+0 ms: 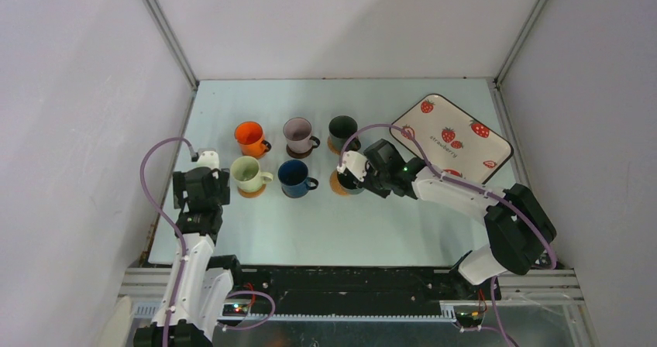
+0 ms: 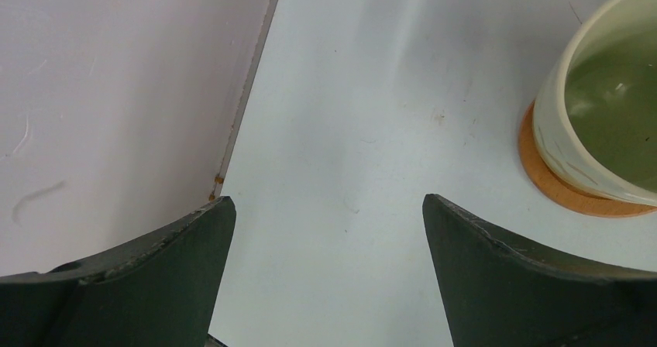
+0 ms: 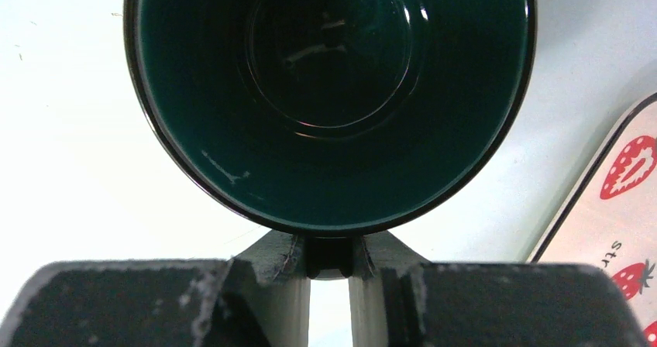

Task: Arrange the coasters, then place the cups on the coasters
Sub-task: Place the cup on the coaster.

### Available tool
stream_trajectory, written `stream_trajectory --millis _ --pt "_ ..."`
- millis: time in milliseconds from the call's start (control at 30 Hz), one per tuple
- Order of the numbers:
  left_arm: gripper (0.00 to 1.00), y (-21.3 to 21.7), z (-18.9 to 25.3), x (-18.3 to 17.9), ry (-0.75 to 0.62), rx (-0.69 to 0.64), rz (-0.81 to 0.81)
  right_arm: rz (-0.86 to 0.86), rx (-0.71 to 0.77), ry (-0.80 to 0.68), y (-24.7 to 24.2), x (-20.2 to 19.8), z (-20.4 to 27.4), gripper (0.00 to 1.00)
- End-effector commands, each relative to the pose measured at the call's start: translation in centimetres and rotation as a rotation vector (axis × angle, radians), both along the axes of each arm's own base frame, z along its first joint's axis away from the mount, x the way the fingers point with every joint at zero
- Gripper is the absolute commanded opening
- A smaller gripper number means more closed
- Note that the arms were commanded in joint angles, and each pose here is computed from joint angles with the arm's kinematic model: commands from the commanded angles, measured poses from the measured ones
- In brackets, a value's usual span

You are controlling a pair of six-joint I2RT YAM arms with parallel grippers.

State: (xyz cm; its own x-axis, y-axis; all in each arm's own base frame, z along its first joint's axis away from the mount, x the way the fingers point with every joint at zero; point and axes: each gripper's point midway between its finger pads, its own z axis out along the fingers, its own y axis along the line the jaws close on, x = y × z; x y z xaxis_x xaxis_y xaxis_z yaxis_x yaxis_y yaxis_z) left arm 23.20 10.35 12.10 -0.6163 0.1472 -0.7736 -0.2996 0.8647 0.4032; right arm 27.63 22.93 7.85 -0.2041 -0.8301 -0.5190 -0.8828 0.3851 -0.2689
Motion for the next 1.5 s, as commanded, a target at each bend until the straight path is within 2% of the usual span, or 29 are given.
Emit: stream_trajectory --millis 0,767,1467 --pt "0.98 0.5 2.1 0.6 -0.064 0.024 0.013 -0.010 0.079 -0.092 1.6 1.8 2.4 0.00" --pt "0.98 0.4 2.2 0.7 -0.072 0.022 0.012 -0.016 0.067 -0.115 1.6 2.0 2.6 0.00" --pt "0.98 0.5 2.4 0.6 -0.077 0.024 0.014 -0.104 0.157 -0.144 0.6 3.4 4.9 0.00"
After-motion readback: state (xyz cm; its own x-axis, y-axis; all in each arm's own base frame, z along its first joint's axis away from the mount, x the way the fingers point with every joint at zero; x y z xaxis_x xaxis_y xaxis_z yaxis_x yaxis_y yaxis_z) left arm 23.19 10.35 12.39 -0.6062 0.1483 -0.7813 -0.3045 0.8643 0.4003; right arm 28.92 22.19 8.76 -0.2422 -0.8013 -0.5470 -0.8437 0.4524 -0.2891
